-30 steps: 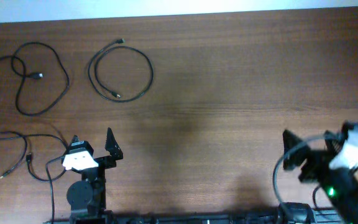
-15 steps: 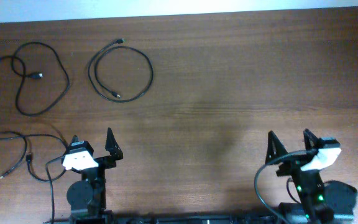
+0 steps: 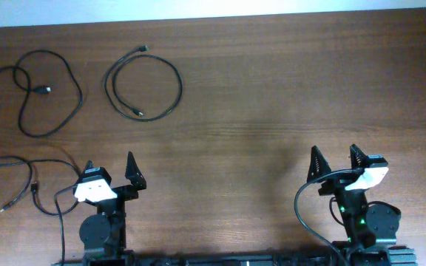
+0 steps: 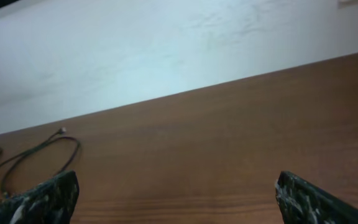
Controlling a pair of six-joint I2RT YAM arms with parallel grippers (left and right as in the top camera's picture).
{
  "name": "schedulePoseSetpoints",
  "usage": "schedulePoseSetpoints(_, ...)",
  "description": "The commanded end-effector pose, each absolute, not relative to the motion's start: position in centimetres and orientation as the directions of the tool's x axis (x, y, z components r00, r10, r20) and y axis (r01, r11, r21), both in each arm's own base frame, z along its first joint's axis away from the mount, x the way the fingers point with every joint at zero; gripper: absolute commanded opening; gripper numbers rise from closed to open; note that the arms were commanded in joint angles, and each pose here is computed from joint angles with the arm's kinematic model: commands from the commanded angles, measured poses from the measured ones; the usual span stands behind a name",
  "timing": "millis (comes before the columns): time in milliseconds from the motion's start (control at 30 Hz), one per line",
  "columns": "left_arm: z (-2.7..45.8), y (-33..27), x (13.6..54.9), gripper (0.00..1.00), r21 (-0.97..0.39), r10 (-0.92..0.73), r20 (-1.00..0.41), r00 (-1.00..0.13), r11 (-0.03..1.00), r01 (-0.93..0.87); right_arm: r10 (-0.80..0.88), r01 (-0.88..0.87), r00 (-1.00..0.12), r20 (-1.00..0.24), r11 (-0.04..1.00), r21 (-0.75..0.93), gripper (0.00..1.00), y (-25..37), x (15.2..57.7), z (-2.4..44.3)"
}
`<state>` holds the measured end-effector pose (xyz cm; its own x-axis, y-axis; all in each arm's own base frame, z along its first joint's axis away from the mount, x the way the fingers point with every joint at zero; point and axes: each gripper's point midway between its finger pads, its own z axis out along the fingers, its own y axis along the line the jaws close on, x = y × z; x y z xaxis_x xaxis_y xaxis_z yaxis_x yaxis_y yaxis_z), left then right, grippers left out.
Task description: Untangle cables
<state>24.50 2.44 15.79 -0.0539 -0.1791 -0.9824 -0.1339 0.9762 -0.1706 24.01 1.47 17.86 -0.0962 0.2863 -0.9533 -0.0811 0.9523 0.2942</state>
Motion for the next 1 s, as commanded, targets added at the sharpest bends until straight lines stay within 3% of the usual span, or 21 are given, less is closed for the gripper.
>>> schedulePoseSetpoints(0, 15.6, 2.2, 24.5, 0.99, -0.155, -0.164, -0.985, -0.063, 0.98, -0.121, 0.281, -0.027, -0.077, -0.956, 0.958, 0.284, 0.99, 0.5, 24.2, 17.1)
schedulePoseSetpoints(633, 15.6, 2.2, 24.5, 0.99, -0.155, -0.164, -0.985, -0.063, 0.98, -0.121, 0.118, 0.024, -0.07, -0.991, 0.993, 0.117, 0.99, -0.8, 24.6, 15.7)
schedulePoseSetpoints(967, 15.6, 2.2, 24.5, 0.99, -0.155, -0.164, -0.985, -0.063, 0.98, -0.121, 0.114, 0.024, -0.068, -0.991, 0.993, 0.112, 0.99, -0.8, 24.6, 15.8)
